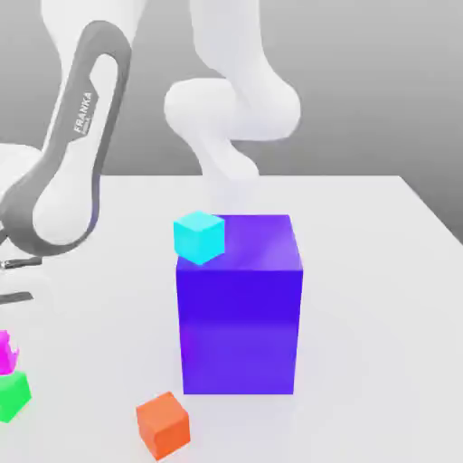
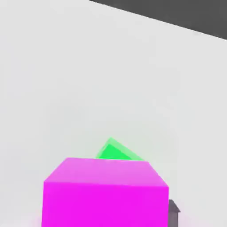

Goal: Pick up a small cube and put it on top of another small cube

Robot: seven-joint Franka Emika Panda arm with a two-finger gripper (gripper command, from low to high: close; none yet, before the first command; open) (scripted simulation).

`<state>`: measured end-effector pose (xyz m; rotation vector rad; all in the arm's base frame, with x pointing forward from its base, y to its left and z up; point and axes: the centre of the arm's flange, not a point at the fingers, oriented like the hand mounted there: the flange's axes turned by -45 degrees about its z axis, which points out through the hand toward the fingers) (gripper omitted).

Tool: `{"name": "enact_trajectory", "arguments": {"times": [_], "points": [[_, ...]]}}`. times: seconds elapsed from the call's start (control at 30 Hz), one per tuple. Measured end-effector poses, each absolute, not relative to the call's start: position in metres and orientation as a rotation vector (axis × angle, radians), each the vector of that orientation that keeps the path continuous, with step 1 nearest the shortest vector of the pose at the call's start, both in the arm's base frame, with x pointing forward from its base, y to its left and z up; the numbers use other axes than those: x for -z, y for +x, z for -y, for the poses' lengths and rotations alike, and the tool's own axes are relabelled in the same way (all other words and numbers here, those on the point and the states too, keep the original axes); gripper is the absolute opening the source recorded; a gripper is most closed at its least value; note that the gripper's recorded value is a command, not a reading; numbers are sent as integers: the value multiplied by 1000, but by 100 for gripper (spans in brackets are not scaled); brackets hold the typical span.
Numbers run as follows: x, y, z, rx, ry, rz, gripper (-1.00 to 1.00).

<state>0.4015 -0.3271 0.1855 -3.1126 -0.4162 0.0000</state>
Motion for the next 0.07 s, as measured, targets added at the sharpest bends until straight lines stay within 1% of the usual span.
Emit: {"name": "enact_trajectory", "arguments": {"times": [0.07], "points": [[-186, 402, 327, 0, -3113, 416, 100]]}}
